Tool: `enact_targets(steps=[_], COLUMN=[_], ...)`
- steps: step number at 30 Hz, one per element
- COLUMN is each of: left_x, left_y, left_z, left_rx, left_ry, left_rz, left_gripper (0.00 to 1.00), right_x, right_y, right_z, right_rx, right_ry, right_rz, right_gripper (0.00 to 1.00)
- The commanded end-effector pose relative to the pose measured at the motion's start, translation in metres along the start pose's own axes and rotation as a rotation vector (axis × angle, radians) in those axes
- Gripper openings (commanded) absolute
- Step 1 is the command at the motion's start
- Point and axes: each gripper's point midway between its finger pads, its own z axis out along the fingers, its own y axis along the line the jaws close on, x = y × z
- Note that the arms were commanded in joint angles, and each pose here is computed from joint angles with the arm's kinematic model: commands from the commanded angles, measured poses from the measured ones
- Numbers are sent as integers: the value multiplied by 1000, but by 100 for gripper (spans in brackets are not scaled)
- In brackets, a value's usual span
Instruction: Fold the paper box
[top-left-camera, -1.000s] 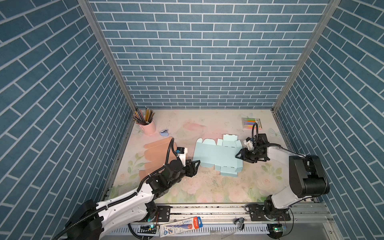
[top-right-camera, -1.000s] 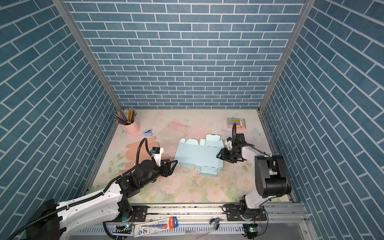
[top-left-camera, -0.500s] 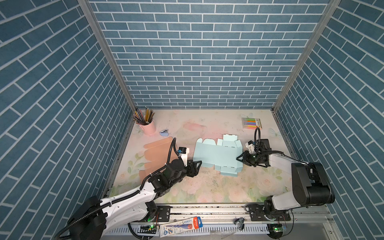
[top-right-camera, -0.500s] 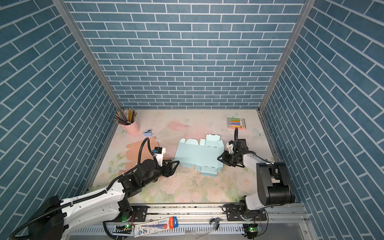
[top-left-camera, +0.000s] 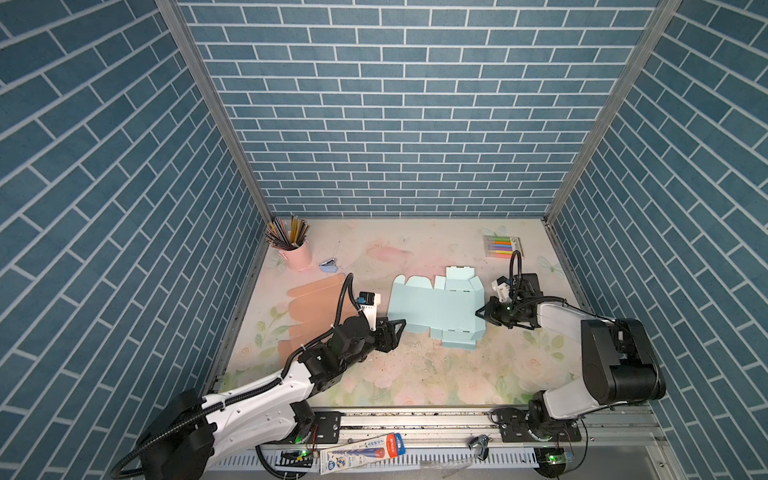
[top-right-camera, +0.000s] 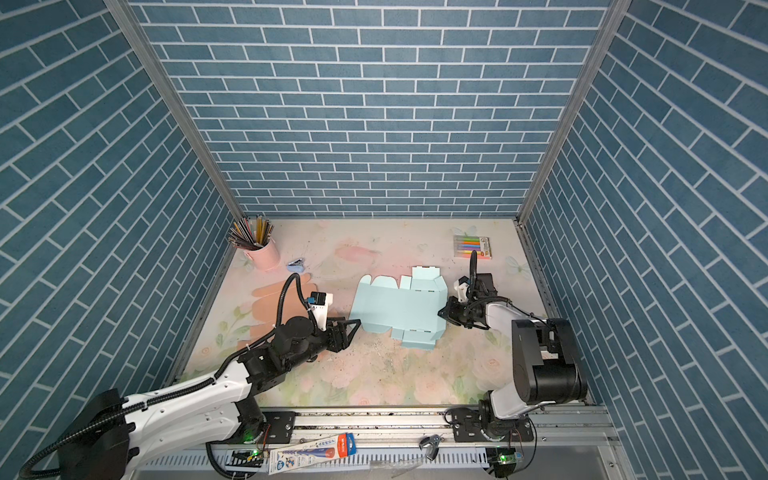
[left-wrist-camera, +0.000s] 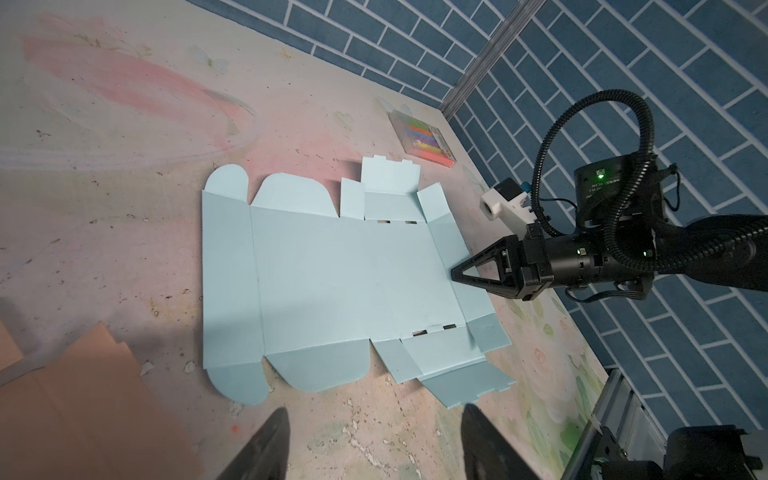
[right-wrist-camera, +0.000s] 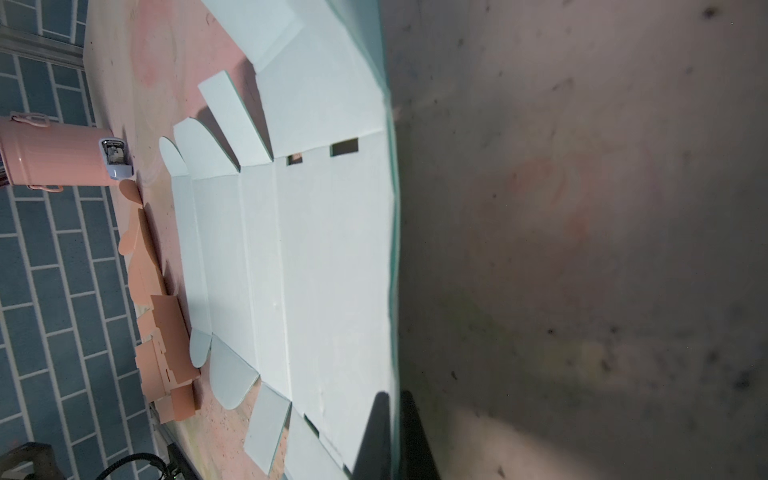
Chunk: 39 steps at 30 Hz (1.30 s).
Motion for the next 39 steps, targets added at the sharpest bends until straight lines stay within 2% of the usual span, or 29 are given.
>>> enact_targets(steps=[1,7,13,18,25,32,39], left_x=[-13,-15,-18,-15,-15,-17,-17], left_y=[-8,-9,-11,-6,-3,-3,-3], left_z=[1,0,1,0,-4,-8,-8], left_rx=[15,34,47,28,26,23,25], left_ry=[-30,-59,-77,-76,-88,-93,-89], left_rz=[5,-1,-3,5,1,2,-4], left_gripper=[66,66,66,66,66,66,66], right_x=[-6,4,22,42,24,20,11], right_y=[-10,-14,5,21,19,17,15], right_z=[-8,-19,-17,-3,-3,8,5], right_rx=[93,159,110,148,164,144,148], right_ry=[6,65,145,287,241,224,170], right_rz=[-64,-119,-189,-315,-304,-283,-266], right_gripper=[0,0,0,0,0,15,19])
